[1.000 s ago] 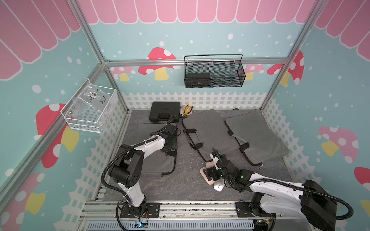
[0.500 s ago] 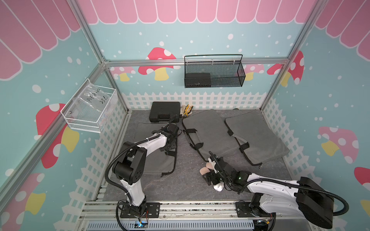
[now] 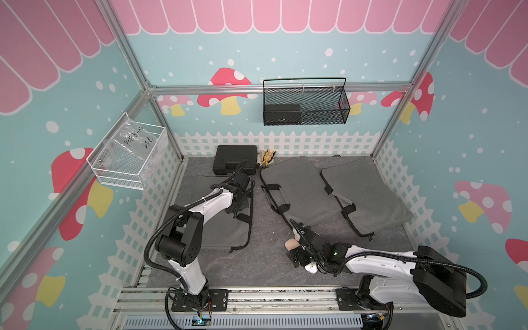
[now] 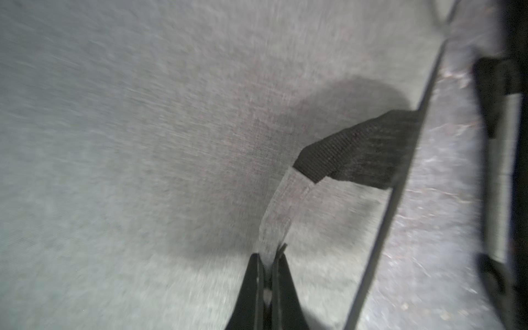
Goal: Put the mouse into the laptop bag
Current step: Open the zippered laptop bag at the center of the board.
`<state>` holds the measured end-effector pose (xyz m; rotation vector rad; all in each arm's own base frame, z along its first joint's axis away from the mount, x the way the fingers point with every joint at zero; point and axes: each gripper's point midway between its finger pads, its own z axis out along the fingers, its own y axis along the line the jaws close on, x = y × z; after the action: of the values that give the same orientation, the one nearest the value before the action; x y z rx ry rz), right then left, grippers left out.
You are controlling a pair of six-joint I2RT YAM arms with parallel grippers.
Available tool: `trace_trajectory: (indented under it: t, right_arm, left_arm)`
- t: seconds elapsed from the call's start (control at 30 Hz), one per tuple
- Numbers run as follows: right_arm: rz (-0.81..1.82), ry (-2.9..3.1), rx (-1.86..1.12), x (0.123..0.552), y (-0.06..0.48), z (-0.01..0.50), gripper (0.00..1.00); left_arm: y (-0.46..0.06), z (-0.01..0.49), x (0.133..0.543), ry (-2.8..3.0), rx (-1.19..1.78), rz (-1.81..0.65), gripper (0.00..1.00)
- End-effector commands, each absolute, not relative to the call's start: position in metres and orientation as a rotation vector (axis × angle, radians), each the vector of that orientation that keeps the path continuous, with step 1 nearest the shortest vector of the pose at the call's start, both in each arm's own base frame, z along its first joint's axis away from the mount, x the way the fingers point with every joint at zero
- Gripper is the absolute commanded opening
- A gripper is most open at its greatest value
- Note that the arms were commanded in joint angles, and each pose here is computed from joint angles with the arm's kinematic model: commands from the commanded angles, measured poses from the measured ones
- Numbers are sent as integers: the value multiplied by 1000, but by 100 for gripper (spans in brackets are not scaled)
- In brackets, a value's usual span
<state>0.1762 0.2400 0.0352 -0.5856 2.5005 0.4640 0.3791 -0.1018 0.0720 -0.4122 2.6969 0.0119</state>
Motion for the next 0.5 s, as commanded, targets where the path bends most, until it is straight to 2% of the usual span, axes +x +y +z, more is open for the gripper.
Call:
trace_trajectory:
  t: [0.0,0.27,0.47]
  right_arm:
    - [426,2522,-569,175,238,30,93]
    - [355,2539,-608,175,242,20,93]
    - [227,2571,-622,175,240,10,89]
  left_arm:
    - [-105,106,382,2646,-403,-53,0]
    - [-102,137,385,2637,-437,-143,0]
    - [-99,150,384,2618,-450,-192,0]
